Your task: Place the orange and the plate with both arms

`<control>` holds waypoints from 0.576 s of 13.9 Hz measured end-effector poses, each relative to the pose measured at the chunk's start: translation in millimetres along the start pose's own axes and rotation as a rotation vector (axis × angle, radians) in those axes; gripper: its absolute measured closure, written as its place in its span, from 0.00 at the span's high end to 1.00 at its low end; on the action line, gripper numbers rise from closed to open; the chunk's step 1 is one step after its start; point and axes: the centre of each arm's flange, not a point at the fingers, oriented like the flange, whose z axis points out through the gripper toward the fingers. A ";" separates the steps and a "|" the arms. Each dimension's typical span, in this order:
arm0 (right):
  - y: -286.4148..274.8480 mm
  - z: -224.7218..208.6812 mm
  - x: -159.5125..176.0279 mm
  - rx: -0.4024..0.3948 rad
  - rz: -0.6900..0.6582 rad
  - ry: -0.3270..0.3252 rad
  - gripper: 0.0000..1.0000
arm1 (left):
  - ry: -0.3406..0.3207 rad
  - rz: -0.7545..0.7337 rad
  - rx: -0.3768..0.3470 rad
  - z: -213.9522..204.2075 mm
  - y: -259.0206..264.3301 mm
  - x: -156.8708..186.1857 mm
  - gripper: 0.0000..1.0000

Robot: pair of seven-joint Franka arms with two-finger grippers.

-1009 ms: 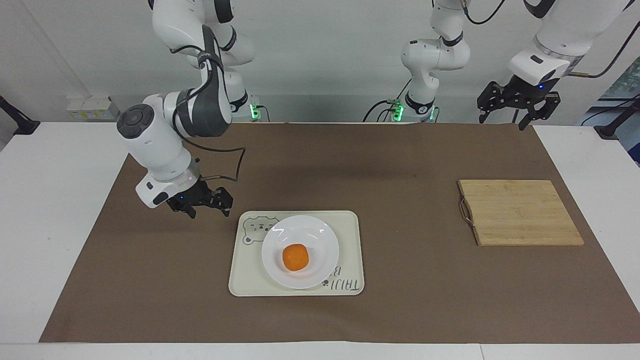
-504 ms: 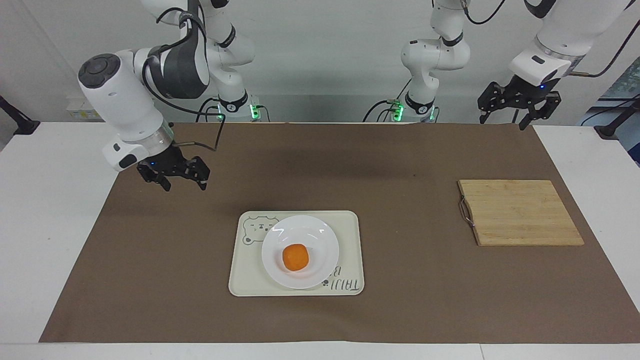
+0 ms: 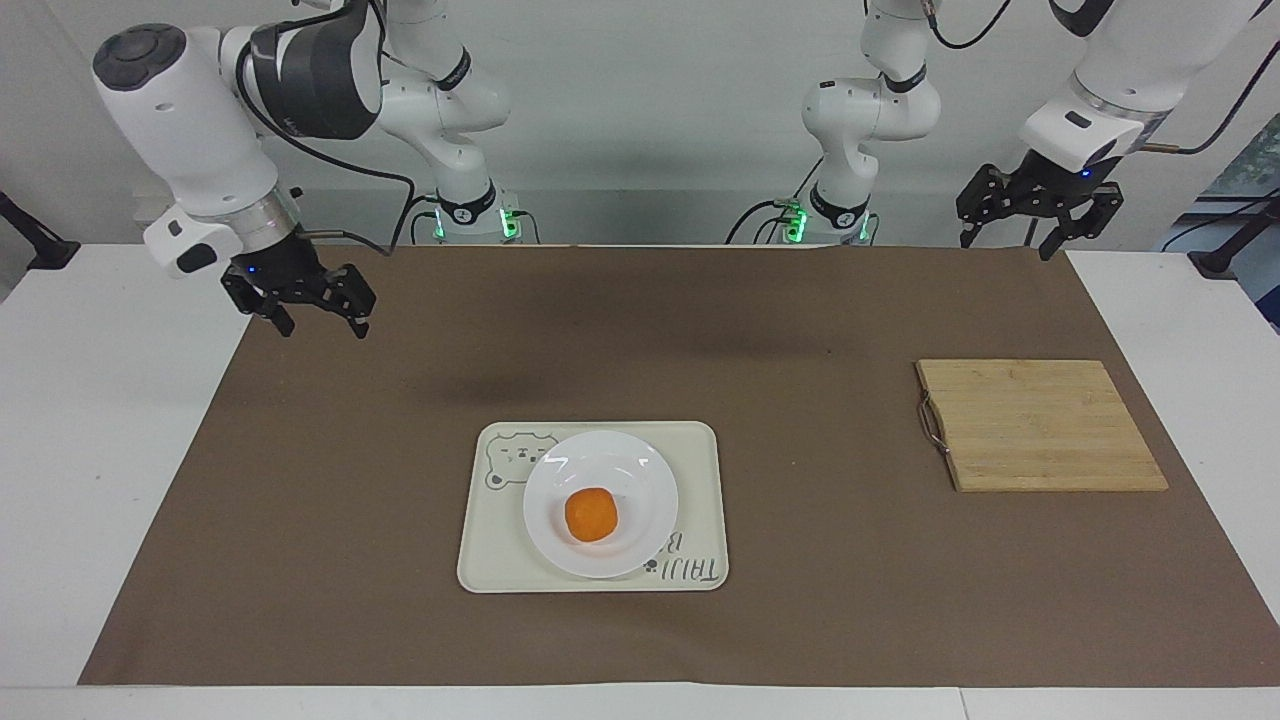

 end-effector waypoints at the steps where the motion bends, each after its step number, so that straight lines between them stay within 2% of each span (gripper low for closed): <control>1: 6.6 -7.0 -4.9 0.004 0.010 -0.002 1.00 | 0.000 0.000 0.000 0.0 0.0 0.0 1.00; 8: 34.7 -68.4 -61.8 0.012 0.051 -0.039 1.00 | 0.000 0.000 0.000 0.0 0.0 0.0 1.00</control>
